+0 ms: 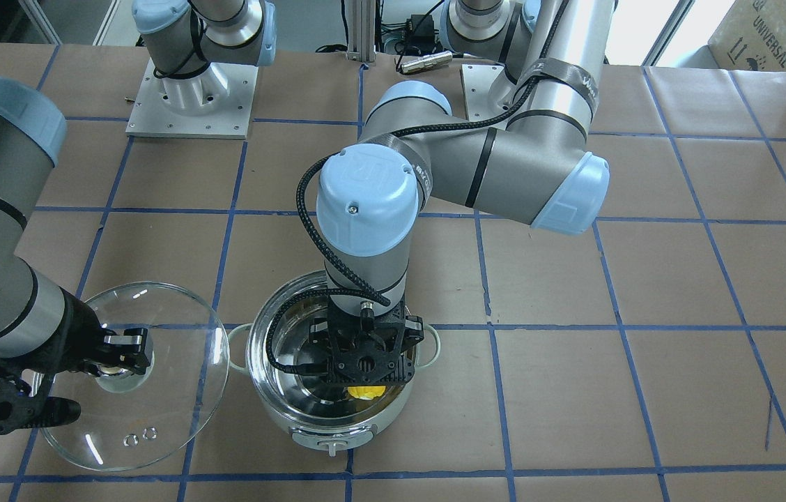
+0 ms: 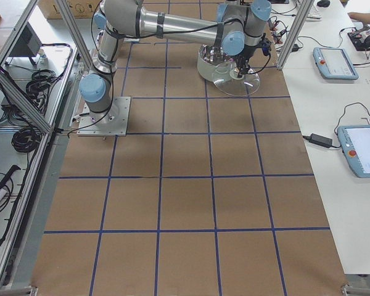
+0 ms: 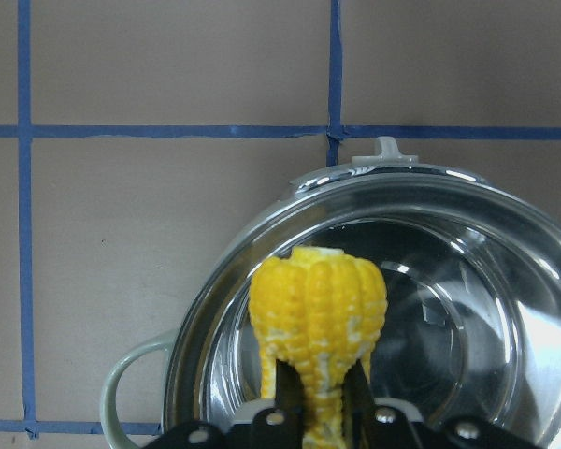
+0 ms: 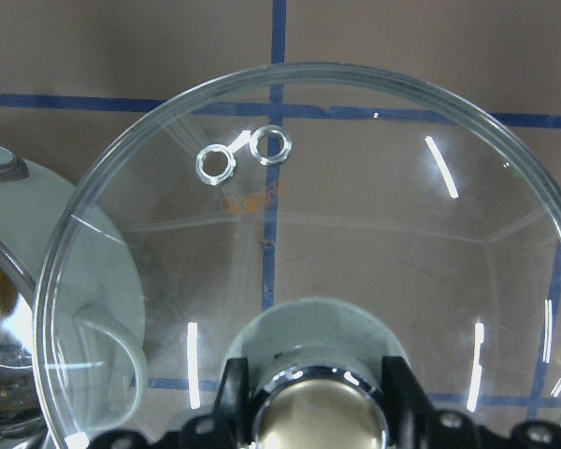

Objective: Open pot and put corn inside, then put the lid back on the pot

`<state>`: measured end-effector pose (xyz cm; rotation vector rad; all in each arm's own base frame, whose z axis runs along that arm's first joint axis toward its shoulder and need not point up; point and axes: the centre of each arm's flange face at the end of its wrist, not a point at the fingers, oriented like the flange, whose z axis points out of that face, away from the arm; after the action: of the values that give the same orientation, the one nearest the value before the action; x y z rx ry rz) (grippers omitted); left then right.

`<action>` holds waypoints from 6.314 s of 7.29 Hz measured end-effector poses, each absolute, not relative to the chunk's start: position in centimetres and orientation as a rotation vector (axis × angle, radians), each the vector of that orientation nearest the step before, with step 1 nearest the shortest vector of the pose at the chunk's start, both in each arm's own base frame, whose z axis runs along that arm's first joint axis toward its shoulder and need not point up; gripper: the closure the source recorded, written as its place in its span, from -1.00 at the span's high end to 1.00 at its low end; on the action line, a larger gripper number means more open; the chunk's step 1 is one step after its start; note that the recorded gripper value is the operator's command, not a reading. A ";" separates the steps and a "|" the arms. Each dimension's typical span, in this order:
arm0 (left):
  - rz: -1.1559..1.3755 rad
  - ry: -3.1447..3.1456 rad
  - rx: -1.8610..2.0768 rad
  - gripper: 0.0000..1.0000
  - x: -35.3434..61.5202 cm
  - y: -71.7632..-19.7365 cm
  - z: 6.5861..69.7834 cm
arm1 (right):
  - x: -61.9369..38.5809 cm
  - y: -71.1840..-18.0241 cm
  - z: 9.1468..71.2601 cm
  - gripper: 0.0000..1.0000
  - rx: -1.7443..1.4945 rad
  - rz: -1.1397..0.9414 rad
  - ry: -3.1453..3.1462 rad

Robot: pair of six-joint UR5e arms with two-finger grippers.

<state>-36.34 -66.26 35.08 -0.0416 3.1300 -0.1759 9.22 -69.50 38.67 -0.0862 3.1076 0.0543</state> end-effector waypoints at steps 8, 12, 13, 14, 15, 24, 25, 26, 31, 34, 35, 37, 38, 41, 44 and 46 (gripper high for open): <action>-0.157 3.129 -0.107 1.00 -37.4 -66.8 34.2 | 9.3 -69.4 39.1 -0.45 -0.077 0.044 3.108; -0.072 3.141 -0.030 1.00 -33.7 -67.2 35.3 | 10.8 -68.8 40.9 -0.46 -0.032 0.007 3.089; -0.033 3.133 0.013 1.00 -30.4 -67.6 36.7 | 12.7 -68.2 41.8 -0.47 -0.029 -0.012 3.076; 0.007 3.128 0.049 1.00 -26.7 -67.6 38.8 | 15.4 -67.5 42.5 -0.47 -0.036 -0.026 3.073; 0.043 3.124 0.093 1.00 -23.4 -67.0 41.0 | 18.5 -66.8 42.7 -0.48 -0.013 -0.035 3.073; 0.087 3.135 0.019 1.00 -11.7 -54.3 46.3 | 33.6 -63.9 36.9 -0.51 0.318 -0.107 3.114; 0.089 3.136 0.011 0.99 -11.8 -54.1 46.3 | 33.6 -63.6 36.0 -0.51 0.323 -0.083 3.116; 0.091 3.137 0.004 0.99 -11.9 -53.6 46.3 | 33.5 -63.2 35.2 -0.51 0.327 -0.066 3.117; 0.034 3.136 0.012 1.00 -11.8 -51.2 46.2 | 34.0 -62.9 35.7 -0.51 0.338 -0.068 3.071; 0.032 3.136 -0.003 1.00 -11.8 -51.9 46.1 | 33.8 -62.7 35.3 -0.49 0.329 -0.056 3.076; 0.035 3.134 -0.007 1.00 -11.8 -51.9 46.1 | 33.8 -62.7 35.3 -0.44 0.329 -0.054 3.076; 0.034 3.129 -0.002 1.00 -12.0 -51.6 46.1 | 33.8 -62.7 35.1 0.16 0.330 -0.046 3.079; 0.037 3.130 0.001 1.00 -12.1 -51.5 46.1 | 33.7 -62.7 35.0 0.96 0.332 -0.042 3.080; 0.051 3.131 0.014 1.00 -12.3 -51.4 45.6 | 33.1 -63.2 35.3 1.00 0.341 -0.050 3.082; 0.065 3.125 0.026 1.00 -12.2 -51.7 45.3 | 27.8 -65.3 38.5 1.00 0.213 -0.045 3.105; 0.075 3.124 0.023 1.00 -12.2 -51.7 44.9 | 20.7 -63.9 43.0 1.00 0.050 -0.006 3.128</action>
<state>-12.17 -51.66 44.93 0.0230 3.1245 0.0752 20.72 -63.91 42.96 0.0504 3.1282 -0.0058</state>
